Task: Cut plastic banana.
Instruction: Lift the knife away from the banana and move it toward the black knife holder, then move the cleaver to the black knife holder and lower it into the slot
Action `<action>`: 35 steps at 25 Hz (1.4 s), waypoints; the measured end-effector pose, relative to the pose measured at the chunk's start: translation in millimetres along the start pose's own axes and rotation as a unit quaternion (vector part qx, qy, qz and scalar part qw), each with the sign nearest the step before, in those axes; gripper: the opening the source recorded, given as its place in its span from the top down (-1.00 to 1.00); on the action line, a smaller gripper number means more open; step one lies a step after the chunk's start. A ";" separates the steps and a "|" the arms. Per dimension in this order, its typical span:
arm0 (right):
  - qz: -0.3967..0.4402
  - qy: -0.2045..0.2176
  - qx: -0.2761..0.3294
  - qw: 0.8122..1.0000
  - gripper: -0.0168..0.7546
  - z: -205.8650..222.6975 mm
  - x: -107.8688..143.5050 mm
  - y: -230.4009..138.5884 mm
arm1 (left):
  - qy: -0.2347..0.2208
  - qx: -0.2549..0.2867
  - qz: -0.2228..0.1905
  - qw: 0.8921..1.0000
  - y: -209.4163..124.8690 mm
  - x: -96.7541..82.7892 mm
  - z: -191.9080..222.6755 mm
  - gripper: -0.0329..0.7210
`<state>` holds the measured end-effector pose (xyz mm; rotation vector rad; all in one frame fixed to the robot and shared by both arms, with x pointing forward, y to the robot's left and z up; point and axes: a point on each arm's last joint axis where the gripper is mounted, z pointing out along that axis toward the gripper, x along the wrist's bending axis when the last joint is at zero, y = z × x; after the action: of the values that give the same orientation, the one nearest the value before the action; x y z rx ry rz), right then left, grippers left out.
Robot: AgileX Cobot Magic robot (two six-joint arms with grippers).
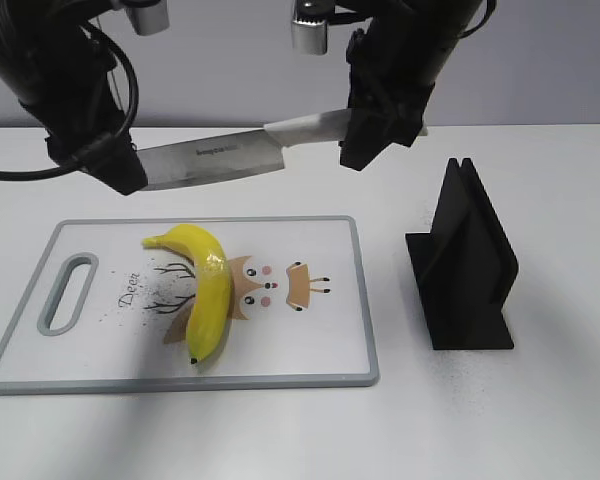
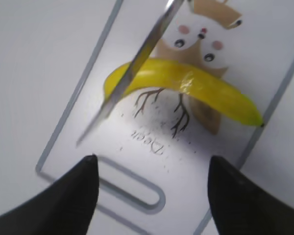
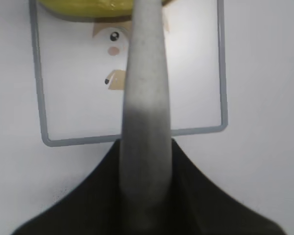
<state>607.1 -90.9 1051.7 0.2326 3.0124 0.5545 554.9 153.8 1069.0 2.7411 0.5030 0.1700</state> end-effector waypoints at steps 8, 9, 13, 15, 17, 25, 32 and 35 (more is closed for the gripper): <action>0.167 -0.070 0.031 0.983 0.53 -27.5 -0.6 -8.2 | 0.072 0.094 -0.208 0.971 -35.5 21.5 -13.2 -0.84; 0.185 -0.074 0.029 0.980 0.53 -30.4 0.1 -8.1 | 0.075 0.095 -0.241 0.963 -40.3 24.8 -14.7 -0.83; 0.281 -0.086 0.009 0.956 0.53 -45.3 6.2 -7.5 | 0.077 0.074 -0.368 0.924 -64.5 39.8 -24.5 -0.75; 0.318 -0.088 0.002 0.944 0.53 -54.4 14.3 -10.2 | 0.065 0.062 -0.412 0.907 -79.2 37.7 -30.5 -0.70; 0.353 -0.085 0.004 0.932 0.53 -59.3 26.0 -17.2 | 0.055 0.057 -0.435 0.897 -92.0 25.4 -36.1 -0.67; 0.511 -0.138 -0.040 0.848 0.53 -68.9 77.3 -61.6 | 0.061 0.070 -0.437 0.894 -138.6 -60.3 -52.3 -0.64; 0.590 -0.184 -0.091 0.781 0.53 -75.6 102.5 -87.5 | 0.118 -0.007 -0.421 0.900 -172.7 -133.5 -69.0 -0.64; 0.606 -0.185 -0.089 0.768 0.53 -74.1 107.8 -93.1 | 0.158 -0.063 -0.406 0.898 -185.3 -159.8 -74.5 -0.64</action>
<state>481.1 -185.4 1083.0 2.0117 2.0174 0.6859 333.4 281.5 1063.6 2.1521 1.5985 0.4083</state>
